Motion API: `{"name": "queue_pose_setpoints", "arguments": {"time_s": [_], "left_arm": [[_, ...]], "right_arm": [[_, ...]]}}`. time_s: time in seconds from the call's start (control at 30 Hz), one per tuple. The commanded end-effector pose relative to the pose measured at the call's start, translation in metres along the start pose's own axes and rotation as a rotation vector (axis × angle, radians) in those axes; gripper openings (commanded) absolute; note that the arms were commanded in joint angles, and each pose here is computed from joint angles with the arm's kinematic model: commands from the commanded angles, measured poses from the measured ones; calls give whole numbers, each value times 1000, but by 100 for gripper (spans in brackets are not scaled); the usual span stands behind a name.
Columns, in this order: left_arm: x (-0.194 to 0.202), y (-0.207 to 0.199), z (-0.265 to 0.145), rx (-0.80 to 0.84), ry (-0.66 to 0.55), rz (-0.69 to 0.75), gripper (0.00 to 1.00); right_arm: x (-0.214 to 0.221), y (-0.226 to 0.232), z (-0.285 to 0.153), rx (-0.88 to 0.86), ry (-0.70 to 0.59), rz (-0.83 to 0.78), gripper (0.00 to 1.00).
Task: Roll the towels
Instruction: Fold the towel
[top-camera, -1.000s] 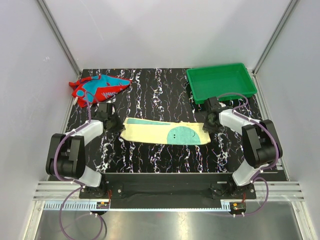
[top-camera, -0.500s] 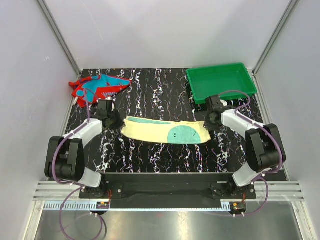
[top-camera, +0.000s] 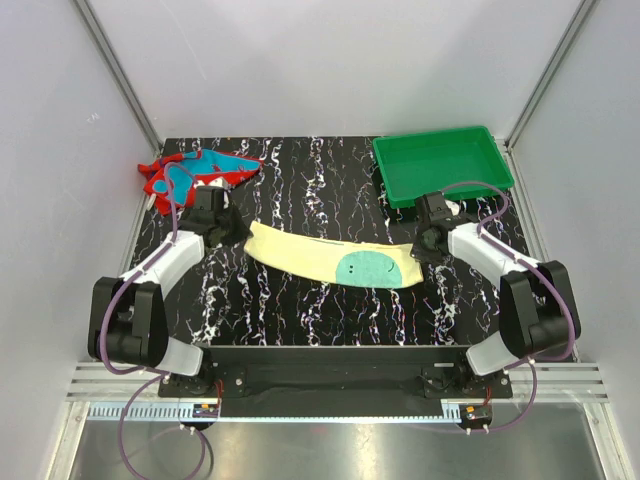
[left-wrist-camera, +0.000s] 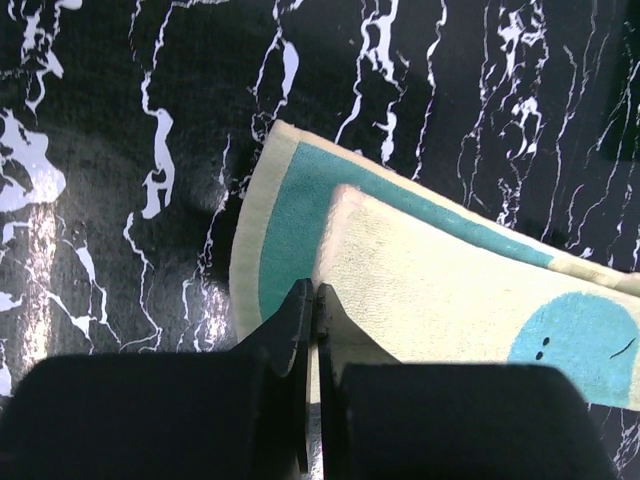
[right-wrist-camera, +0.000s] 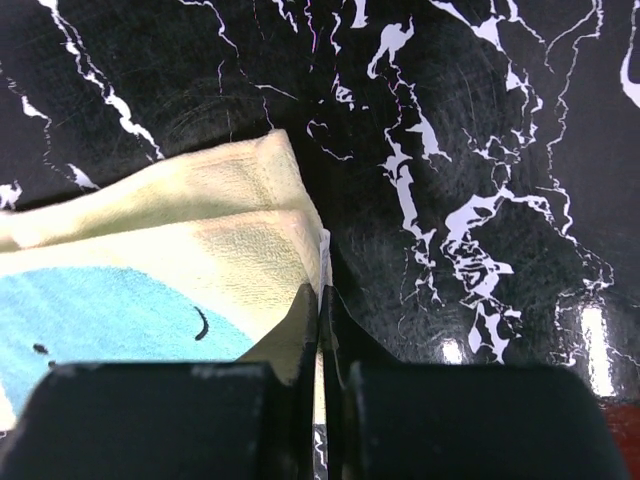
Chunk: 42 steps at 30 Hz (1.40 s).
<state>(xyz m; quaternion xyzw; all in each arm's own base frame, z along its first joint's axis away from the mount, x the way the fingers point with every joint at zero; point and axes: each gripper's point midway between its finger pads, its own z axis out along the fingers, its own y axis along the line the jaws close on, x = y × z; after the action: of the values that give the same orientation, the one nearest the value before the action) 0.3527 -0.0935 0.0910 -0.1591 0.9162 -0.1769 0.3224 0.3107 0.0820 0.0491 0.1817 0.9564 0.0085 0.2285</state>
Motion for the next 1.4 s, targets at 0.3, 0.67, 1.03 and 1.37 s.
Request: {"name": "queue_pose_setpoints", "arguments": {"time_s": [0.3, 0.67, 1.03, 1.37], "left_arm": [[-42, -26, 29, 74, -71, 68, 0], [-27, 4, 73, -77, 45, 43, 0], [-26, 9, 56, -193, 4, 104, 99], [-30, -28, -8, -106, -153, 105, 85]], "right_arm": [[-2, -10, -24, -20, -71, 46, 0], [4, -14, 12, 70, -17, 50, 8], [13, -19, 1, 66, 1, 57, 74], [11, -18, -47, -54, -79, 92, 55]]}}
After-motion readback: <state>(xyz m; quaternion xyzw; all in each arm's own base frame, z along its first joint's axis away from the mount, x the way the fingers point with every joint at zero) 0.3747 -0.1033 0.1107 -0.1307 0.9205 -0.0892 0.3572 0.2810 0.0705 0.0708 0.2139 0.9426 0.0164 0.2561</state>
